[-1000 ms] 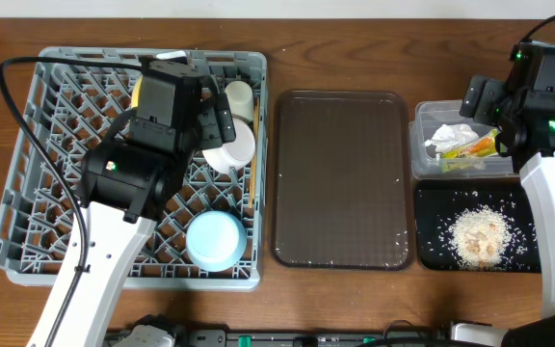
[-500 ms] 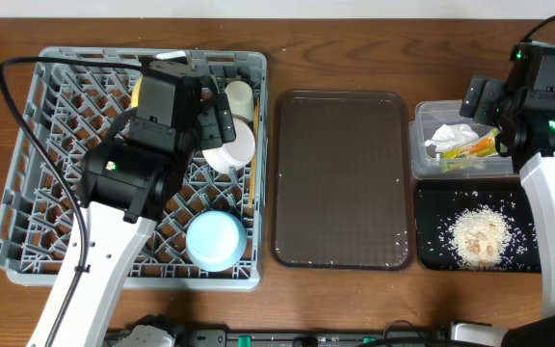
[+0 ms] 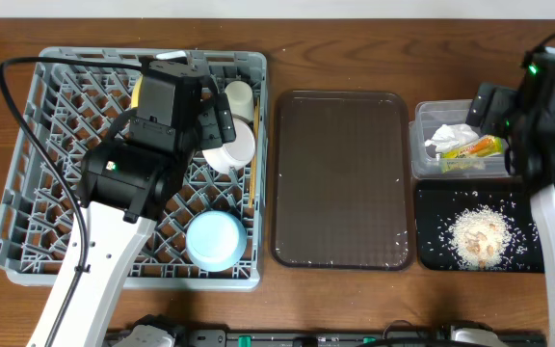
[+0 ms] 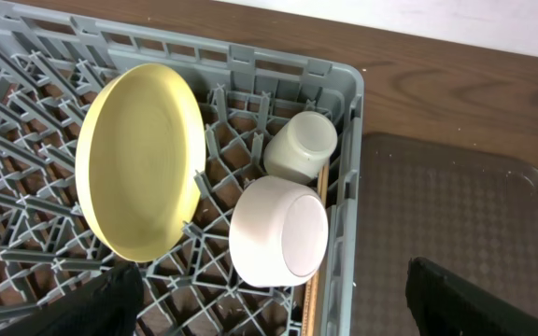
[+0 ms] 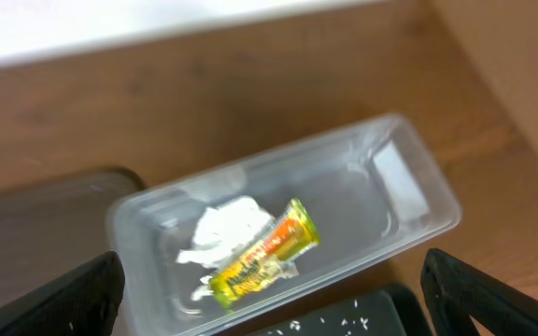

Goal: Sort waste into correct bins and load items into the dishwasher rack

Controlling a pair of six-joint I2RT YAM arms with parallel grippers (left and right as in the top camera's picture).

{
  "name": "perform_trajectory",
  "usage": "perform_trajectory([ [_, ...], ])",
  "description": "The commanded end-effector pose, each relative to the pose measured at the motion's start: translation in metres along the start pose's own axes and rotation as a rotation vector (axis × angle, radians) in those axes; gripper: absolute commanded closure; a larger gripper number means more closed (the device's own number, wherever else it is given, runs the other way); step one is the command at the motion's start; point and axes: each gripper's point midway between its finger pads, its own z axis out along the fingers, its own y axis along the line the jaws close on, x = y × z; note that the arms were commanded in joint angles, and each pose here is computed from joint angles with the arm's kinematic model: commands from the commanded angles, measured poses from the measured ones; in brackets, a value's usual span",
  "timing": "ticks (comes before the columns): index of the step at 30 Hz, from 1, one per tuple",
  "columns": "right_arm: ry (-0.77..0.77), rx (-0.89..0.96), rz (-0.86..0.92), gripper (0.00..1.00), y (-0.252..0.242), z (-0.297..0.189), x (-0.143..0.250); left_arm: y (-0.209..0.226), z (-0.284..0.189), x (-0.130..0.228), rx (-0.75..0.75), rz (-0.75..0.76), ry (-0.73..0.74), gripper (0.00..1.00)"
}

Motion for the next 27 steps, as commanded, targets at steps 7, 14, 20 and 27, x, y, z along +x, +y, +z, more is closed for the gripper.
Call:
perform_trajectory([
  [7,-0.447,-0.145,-0.008,0.01,-0.006,-0.178,-0.034,0.000,0.001,0.001,0.004,-0.014,0.007,0.09],
  [14,-0.632,-0.281,0.016,0.01,-0.032,-0.269,0.000,0.000,0.001,0.001,0.004,-0.014,0.007,0.09],
  [20,-0.720,-0.313,0.043,0.01,-0.054,-0.298,0.040,0.000,0.001,0.001,0.004,-0.014,0.007,0.09],
  [27,-0.767,-0.327,0.053,0.01,-0.045,-0.266,0.078,0.000,0.001,0.001,0.004,-0.014,0.007,0.09],
])
